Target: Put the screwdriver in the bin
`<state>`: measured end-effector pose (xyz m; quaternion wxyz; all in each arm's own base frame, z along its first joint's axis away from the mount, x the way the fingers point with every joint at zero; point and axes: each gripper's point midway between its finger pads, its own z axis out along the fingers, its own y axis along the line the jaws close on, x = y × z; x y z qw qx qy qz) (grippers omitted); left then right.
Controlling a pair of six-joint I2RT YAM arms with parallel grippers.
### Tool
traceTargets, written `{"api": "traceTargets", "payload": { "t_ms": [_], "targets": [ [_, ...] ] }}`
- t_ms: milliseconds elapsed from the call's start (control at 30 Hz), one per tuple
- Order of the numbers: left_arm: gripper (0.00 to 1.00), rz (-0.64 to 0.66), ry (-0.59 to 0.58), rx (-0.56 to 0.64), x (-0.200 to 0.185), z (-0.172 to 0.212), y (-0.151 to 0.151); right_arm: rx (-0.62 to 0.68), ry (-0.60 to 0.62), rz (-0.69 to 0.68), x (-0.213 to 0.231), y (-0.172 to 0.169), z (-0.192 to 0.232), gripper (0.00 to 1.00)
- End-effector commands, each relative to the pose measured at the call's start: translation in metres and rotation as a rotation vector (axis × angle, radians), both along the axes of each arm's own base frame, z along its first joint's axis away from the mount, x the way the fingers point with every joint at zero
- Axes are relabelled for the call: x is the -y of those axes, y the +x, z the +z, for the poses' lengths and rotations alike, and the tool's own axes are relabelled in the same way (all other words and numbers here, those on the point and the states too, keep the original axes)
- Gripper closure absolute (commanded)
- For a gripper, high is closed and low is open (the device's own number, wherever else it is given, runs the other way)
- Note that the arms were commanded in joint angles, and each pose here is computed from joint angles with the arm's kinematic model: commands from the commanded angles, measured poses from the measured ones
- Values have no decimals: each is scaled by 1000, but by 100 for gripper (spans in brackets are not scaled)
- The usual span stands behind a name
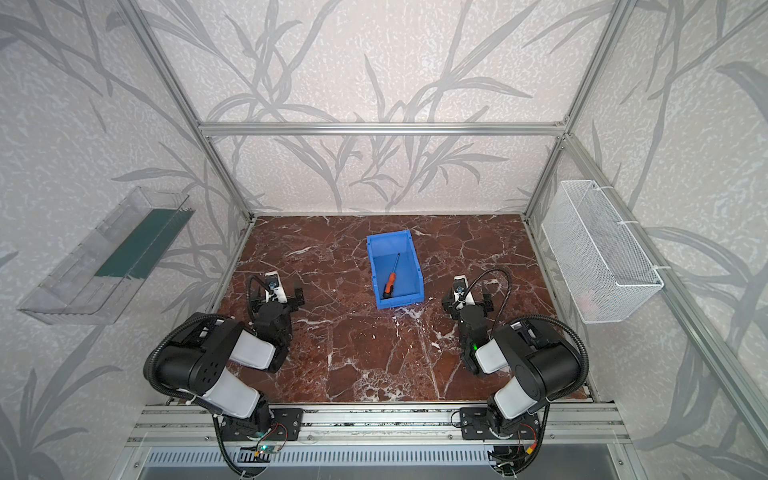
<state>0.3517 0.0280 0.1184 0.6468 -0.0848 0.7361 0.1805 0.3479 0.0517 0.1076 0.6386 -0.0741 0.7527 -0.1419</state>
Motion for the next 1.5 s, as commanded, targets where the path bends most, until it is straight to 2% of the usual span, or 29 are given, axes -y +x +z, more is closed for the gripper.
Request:
{"api": "traceTargets", "payload": {
  "t_ms": [0, 133, 200, 300, 433, 633, 1467],
  "targets": [
    [1, -5, 0, 27, -1, 8, 8, 63, 20, 10, -1, 2, 16, 1],
    [1, 24, -74, -28, -15, -2, 15, 63, 46, 8, 4, 6, 15, 1],
    [1, 30, -64, -91, -18, -12, 30, 50, 99, 7, 12, 9, 11, 1],
    [1, 52, -121, -153, -26, -19, 31, -10, 112, -27, 24, 32, -2, 1],
    [1, 40, -114, -109, -28, -15, 34, -141, 151, -43, 31, 45, -11, 1],
    [1, 39, -127, -126, -27, -17, 34, -96, 157, -38, 32, 46, -9, 1],
    [1, 40, -126, -120, -28, -16, 34, -107, 160, -39, 31, 45, -11, 1]
  ]
}}
